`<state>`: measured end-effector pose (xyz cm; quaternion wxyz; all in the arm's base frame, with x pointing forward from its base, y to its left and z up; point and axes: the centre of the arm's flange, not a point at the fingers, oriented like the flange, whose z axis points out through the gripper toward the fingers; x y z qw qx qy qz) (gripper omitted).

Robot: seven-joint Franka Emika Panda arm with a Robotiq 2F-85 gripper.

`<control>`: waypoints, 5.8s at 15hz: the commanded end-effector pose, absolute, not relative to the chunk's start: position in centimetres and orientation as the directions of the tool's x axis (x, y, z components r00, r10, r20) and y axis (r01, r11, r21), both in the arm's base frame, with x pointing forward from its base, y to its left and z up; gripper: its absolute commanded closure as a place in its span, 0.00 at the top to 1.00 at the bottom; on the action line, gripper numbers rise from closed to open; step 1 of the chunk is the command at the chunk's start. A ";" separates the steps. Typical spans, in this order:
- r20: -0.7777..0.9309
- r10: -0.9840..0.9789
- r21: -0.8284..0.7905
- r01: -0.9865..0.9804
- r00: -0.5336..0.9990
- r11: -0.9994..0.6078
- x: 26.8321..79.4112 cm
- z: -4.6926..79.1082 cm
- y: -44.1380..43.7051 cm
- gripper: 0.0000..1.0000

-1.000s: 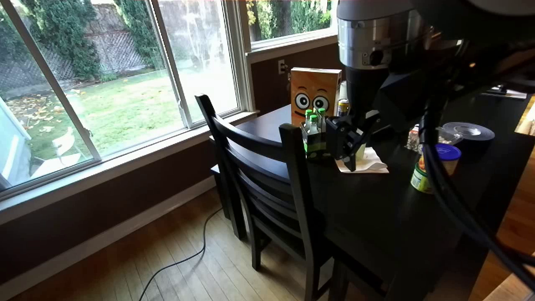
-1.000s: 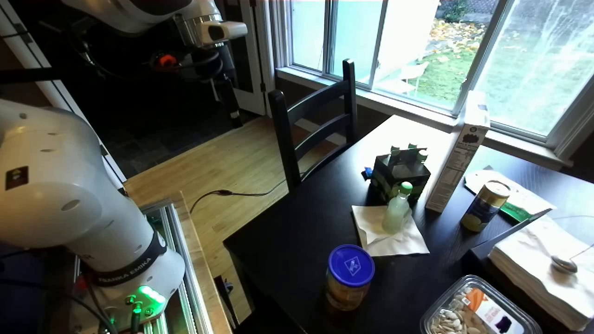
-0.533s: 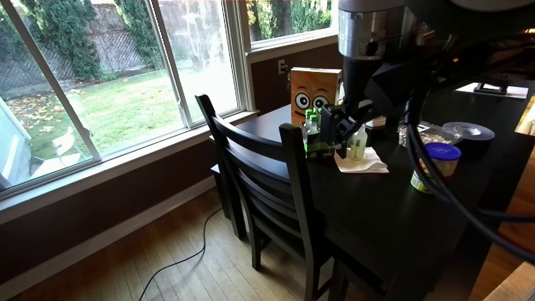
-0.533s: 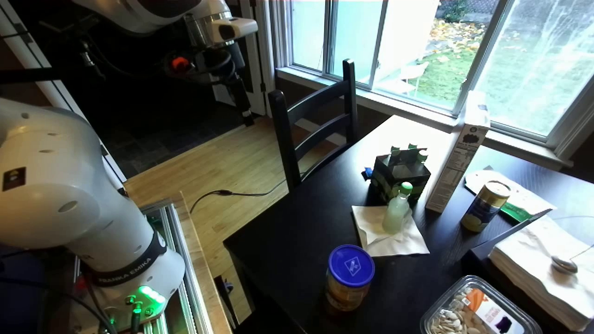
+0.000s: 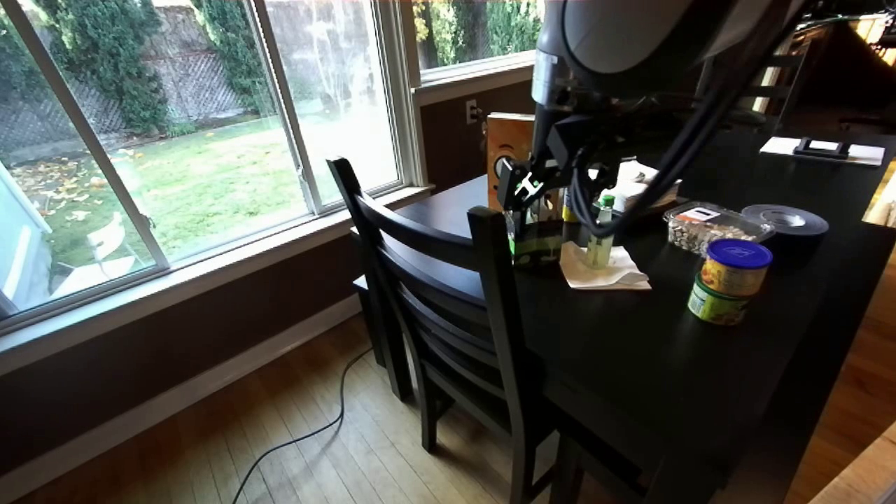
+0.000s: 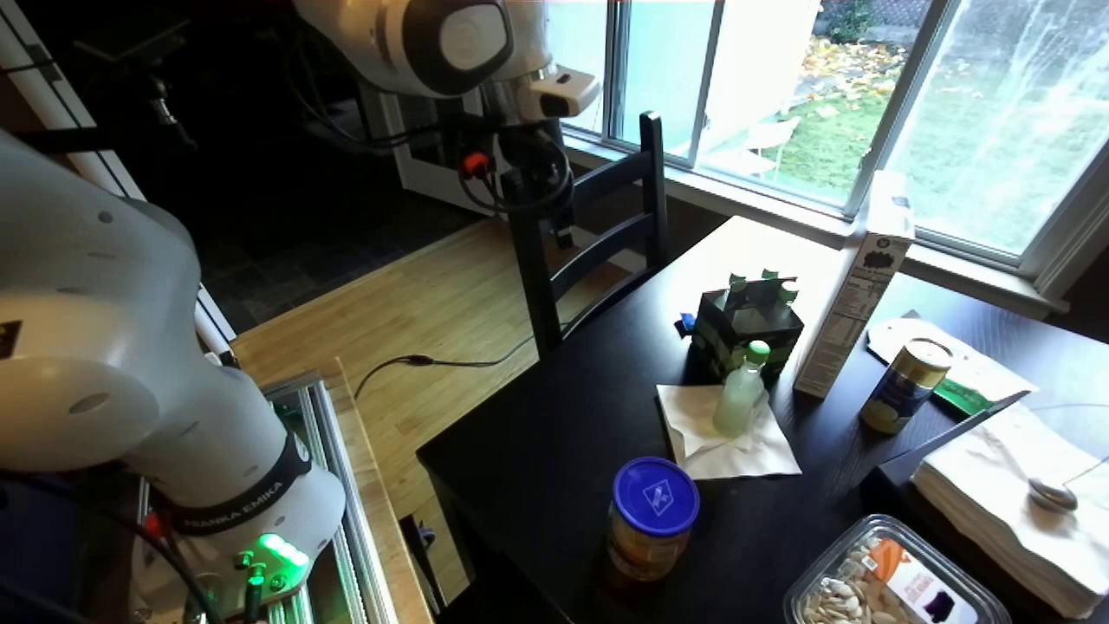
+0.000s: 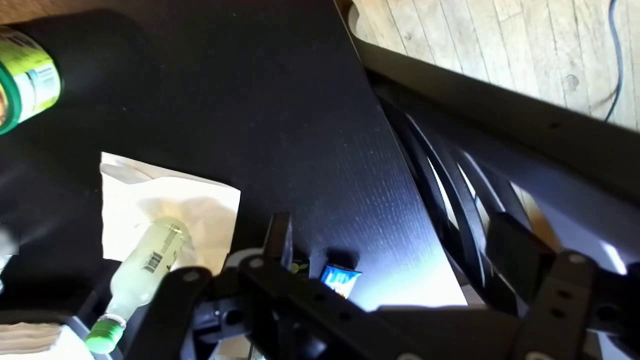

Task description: Move the blue packet to the right

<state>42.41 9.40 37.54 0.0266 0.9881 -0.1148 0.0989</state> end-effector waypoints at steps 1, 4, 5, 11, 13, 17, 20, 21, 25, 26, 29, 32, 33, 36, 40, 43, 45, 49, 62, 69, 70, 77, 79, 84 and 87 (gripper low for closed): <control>0.168 -0.337 -0.048 -0.334 0.926 -0.941 51.2 35.4 9.4 1.00; 0.150 -0.447 -0.072 -0.441 0.882 -0.895 55.3 33.7 8.7 1.00; 0.151 -0.477 -0.087 -0.469 0.866 -0.879 56.6 33.2 8.4 1.00; 0.158 -0.506 -0.138 -0.488 0.848 -0.862 57.6 31.7 8.0 1.00; 0.155 -0.508 -0.147 -0.489 0.847 -0.860 58.2 31.3 8.5 1.00; 0.195 -0.531 -0.152 -0.509 0.825 -0.847 59.6 30.0 8.2 1.00; 0.210 -0.620 -0.142 -0.604 0.756 -0.784 62.7 26.5 7.0 1.00; 0.204 -0.642 -0.137 -0.627 0.739 -0.767 63.3 25.3 6.4 1.00; 0.217 -0.688 -0.116 -0.682 0.692 -0.722 64.9 20.5 4.8 1.00; 0.222 -0.692 -0.109 -0.687 0.687 -0.718 65.2 19.5 4.9 1.00; 0.250 -0.675 -0.086 -0.678 0.694 -0.730 65.9 17.6 5.9 1.00; 0.266 -0.666 -0.061 -0.677 0.697 -0.733 66.5 16.6 6.7 1.00; 0.283 -0.661 -0.058 -0.675 0.695 -0.735 66.7 16.4 6.8 1.00; 0.289 -0.655 -0.046 -0.673 0.698 -0.738 67.1 15.8 6.9 1.00; 0.287 -0.651 -0.032 -0.672 0.703 -0.740 67.4 14.6 7.0 0.89; 0.289 -0.649 -0.023 -0.673 0.704 -0.739 67.4 14.2 6.9 0.72; 0.291 -0.652 -0.018 -0.677 0.700 -0.736 67.6 14.0 6.6 0.67; 0.278 -0.660 -0.008 -0.686 0.697 -0.728 67.7 13.5 6.5 0.49; 0.299 -0.649 -0.003 -0.680 0.699 -0.733 67.8 14.0 6.8 0.02; 0.335 -0.764 -0.054 -0.799 0.551 -0.599 67.6 16.3 7.8 0.48; 0.345 -0.790 -0.054 -0.829 0.508 -0.556 67.6 16.3 7.9 0.55; 0.343 -0.809 -0.075 -0.845 0.477 -0.529 67.4 16.7 7.2 0.79; 0.343 -0.810 -0.074 -0.846 0.476 -0.529 67.4 16.7 7.1 0.84; 0.308 -0.899 -0.152 -0.917 0.311 -0.369 67.1 15.9 7.5 1.00; 0.329 -0.922 -0.220 -0.933 0.204 -0.285 66.9 15.5 7.4 1.00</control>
